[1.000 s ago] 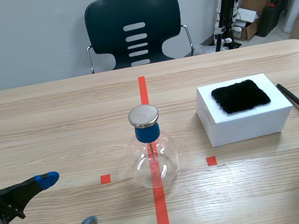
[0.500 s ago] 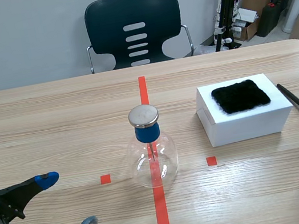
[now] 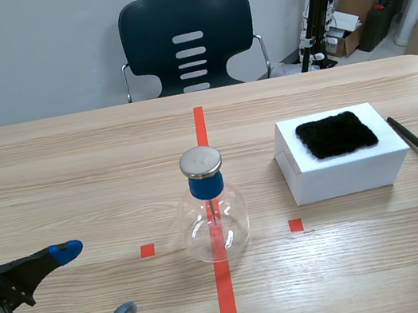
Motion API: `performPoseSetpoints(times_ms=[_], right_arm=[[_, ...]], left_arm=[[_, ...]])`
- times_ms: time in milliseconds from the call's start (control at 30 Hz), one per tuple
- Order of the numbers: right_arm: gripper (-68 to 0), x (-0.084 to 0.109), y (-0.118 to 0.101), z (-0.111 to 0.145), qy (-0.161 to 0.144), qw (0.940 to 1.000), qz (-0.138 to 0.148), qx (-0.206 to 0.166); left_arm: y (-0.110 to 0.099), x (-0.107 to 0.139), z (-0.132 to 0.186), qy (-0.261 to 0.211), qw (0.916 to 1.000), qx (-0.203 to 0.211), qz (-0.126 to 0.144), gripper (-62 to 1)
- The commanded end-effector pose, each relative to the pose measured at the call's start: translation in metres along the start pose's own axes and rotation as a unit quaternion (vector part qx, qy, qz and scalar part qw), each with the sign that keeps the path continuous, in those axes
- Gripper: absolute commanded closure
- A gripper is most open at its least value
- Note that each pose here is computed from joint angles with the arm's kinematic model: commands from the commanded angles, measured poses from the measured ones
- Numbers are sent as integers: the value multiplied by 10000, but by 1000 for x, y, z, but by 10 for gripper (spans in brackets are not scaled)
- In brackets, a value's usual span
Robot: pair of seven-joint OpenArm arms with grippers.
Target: Do the electroscope experiment. pick up the black charging rod
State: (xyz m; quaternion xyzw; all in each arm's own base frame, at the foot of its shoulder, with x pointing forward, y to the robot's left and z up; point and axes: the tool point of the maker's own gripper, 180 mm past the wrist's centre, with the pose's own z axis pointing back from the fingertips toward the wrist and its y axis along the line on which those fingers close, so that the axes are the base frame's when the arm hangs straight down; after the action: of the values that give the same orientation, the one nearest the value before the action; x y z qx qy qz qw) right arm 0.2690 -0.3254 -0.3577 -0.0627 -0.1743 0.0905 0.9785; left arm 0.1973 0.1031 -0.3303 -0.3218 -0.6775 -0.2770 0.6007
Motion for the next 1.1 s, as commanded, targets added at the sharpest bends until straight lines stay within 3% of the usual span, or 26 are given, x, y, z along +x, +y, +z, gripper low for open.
performPoseSetpoints(times_ms=[0, 133, 267, 533, 900, 1067], right_arm=[[-679, 13, -8, 7, -128, 9998, 54, -111], [-679, 19, -3, 5, -216, 9996, 152, -69], [-679, 16, -1, 1, -121, 9997, 206, -65], [-679, 23, -5, -6, -342, 9994, 85, -47], [-679, 13, -3, -29, 68, 9998, -74, 146], [-679, 12, 0, -34, 92, 9997, -111, 211]], left_arm=[[3, 9, -4, -183, 9998, -4, -40, -623], [3, 9, -4, -183, 9998, -4, -40, -623], [3, 9, -4, -183, 9998, -4, -40, -623], [3, 9, -4, -183, 9998, -4, -40, -623], [3, 9, -4, -182, 9998, -6, -40, -623], [3, 9, -4, -184, 9998, -4, -40, -623]])
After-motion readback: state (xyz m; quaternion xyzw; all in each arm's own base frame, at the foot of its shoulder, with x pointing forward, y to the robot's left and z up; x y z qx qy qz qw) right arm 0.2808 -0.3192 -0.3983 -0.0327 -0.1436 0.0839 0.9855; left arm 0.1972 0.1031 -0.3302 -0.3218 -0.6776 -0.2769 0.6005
